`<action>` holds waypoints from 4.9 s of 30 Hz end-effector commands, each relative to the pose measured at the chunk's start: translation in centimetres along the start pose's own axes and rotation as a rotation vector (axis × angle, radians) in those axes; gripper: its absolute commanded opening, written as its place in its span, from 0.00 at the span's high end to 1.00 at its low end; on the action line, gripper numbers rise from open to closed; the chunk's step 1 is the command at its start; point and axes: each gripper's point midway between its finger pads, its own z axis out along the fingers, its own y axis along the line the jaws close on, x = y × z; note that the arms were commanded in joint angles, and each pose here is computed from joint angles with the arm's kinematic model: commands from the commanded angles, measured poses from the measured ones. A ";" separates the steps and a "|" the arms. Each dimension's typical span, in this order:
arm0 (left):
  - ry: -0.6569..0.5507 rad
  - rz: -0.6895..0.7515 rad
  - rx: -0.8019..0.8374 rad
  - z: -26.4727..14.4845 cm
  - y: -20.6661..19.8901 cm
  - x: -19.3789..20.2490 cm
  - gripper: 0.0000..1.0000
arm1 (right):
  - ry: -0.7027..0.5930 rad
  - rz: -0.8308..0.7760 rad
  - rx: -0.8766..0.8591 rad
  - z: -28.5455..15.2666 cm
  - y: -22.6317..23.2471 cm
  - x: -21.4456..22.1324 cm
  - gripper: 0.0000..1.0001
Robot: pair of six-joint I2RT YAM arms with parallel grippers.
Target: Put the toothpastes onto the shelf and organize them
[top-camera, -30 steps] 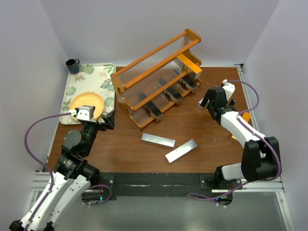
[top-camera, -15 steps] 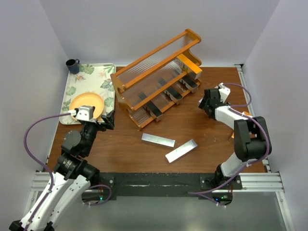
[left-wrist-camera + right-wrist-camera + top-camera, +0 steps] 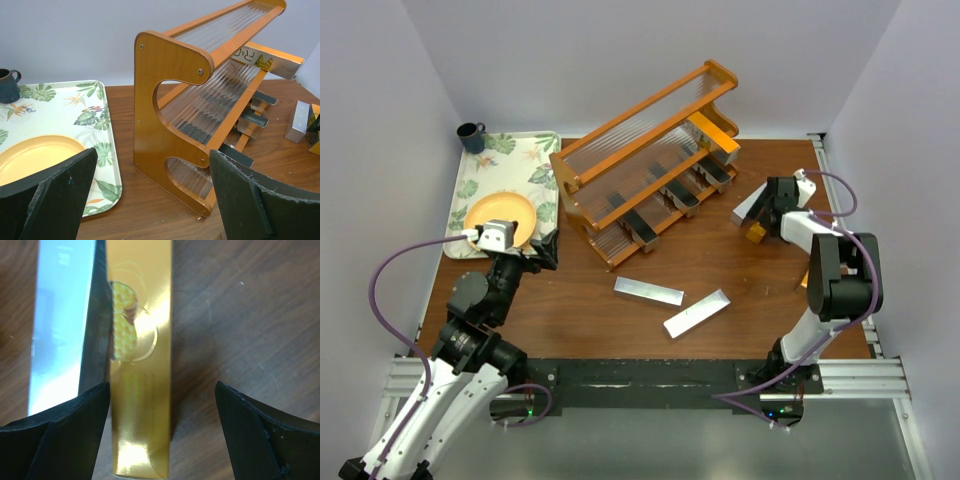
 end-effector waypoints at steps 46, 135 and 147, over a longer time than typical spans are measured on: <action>-0.032 -0.001 0.065 0.0 -1.2 -0.5 0.00 | 0.208 -0.055 -0.183 -2.8 -2.1 4.0 0.47; 0.487 0.413 0.891 11.9 -31.3 25.2 0.09 | -0.299 -0.247 -0.585 -24.1 -0.9 3.6 0.02; 0.513 0.376 0.916 11.6 -31.8 27.1 0.39 | -0.286 -0.279 -0.607 -24.1 -0.5 4.0 0.02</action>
